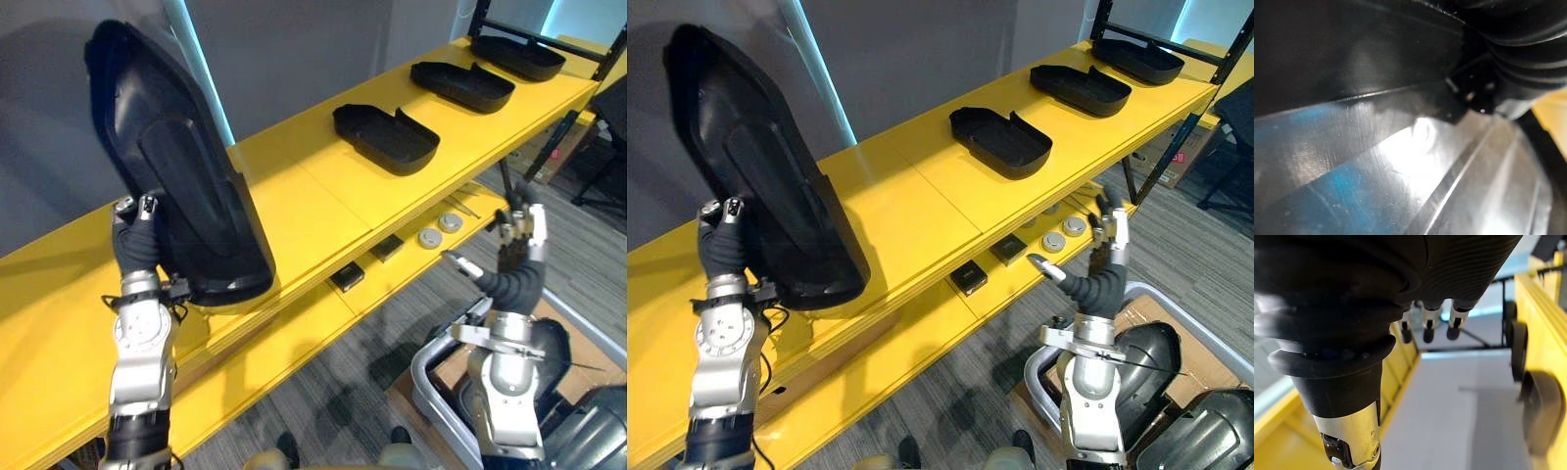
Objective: Walk over and take plastic housings, then place them on the shelf
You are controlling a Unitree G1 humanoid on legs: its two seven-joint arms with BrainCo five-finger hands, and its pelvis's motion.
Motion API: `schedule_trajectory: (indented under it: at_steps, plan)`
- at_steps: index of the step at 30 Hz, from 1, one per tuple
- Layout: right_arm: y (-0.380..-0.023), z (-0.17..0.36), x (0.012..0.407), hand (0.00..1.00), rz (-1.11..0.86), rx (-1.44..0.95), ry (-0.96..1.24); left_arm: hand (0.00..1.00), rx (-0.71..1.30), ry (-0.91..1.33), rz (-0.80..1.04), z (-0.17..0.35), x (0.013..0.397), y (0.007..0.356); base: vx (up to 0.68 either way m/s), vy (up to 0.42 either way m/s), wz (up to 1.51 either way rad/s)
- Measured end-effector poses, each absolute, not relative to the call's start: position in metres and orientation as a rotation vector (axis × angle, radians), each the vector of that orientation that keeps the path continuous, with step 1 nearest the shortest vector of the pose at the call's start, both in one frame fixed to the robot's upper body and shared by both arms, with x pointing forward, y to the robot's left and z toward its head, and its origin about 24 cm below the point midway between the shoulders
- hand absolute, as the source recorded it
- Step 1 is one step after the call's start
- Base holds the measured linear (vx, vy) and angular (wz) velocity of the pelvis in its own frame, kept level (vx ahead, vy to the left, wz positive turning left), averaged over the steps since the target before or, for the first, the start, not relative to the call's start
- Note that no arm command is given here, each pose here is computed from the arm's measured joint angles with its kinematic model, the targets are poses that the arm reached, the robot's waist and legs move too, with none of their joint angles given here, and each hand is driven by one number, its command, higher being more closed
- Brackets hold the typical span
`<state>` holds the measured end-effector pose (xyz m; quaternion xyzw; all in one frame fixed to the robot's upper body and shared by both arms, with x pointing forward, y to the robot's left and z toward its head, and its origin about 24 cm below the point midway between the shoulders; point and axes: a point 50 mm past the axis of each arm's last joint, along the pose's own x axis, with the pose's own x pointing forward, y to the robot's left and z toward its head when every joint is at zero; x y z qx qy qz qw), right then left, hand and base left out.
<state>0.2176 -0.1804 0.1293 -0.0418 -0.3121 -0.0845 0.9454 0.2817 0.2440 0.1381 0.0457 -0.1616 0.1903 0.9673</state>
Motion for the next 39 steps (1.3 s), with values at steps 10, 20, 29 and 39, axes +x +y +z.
schedule_trajectory:
  at_steps: [10,20,29,39]
  plan:
    - [-0.130,0.132,0.229,0.00,0.184,-0.085,-0.600,1.00,0.074,0.076,0.388,0.112,0.355,0.243,0.00,-0.003,0.00]
    - [-0.114,0.137,0.234,0.00,0.320,-0.086,-0.586,0.00,0.138,0.185,0.350,0.130,0.381,0.232,-0.03,-0.002,-0.06]
    - [-0.109,0.136,0.235,0.00,0.368,-0.086,-0.567,0.00,0.119,0.184,0.400,0.154,0.389,0.237,-0.03,-0.002,0.02]
    - [-0.095,0.137,0.234,0.00,0.381,-0.055,-0.565,0.00,0.078,0.134,0.631,0.183,0.393,0.248,-0.01,0.000,0.01]
